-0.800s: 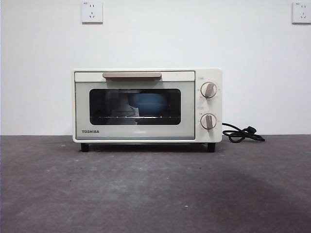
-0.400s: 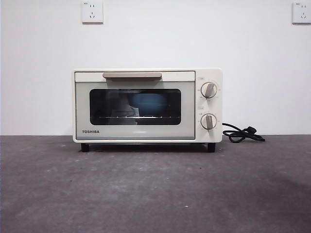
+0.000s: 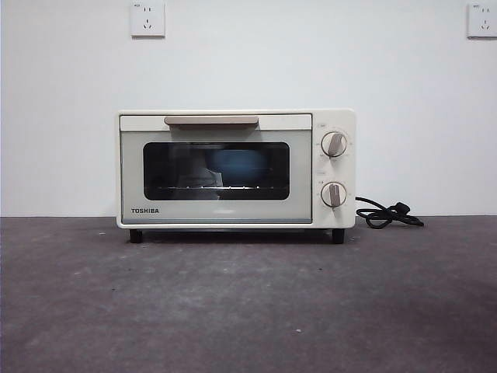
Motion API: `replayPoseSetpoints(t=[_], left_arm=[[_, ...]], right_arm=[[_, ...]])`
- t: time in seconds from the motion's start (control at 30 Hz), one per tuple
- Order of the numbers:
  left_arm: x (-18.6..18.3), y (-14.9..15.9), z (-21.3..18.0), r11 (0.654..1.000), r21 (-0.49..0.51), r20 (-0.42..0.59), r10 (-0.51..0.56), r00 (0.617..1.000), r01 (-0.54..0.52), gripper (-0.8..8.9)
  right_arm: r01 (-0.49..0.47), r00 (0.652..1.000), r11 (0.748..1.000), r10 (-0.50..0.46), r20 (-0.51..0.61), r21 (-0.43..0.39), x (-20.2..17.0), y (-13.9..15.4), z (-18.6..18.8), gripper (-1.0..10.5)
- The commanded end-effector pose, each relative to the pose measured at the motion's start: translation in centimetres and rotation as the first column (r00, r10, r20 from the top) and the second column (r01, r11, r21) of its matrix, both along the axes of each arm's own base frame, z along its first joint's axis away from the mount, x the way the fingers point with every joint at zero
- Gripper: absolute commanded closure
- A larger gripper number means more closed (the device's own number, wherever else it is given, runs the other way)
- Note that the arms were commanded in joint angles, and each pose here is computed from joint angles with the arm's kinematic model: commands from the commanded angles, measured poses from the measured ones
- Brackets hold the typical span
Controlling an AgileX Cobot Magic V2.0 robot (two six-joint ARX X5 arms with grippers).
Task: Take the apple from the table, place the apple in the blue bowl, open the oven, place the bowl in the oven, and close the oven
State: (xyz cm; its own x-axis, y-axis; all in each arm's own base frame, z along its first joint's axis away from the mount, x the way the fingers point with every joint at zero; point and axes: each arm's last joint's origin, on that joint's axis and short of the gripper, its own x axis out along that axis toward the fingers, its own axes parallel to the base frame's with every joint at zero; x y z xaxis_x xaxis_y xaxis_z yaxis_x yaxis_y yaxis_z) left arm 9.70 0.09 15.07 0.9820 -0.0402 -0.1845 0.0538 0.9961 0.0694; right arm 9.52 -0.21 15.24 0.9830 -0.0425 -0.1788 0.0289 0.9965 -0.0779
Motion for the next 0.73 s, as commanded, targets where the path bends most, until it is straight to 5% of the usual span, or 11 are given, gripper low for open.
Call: replayPoseSetpoints(t=[0.03,0.73], left_arm=[[0.05,-0.02,-0.27,1.0,-0.009,-0.003,-0.001,1.0,0.001,8.17],[0.05,-0.02,-0.27,1.0,-0.009,-0.003,-0.001,1.0,0.001,8.17]], right_arm=[[0.008,1.0,1.0,-0.008,-0.001,0.02,0.05,-0.01,-0.28,9.5],[0.008,1.0,1.0,-0.008,0.001,0.021,0.06,-0.02,-0.26,9.5]])
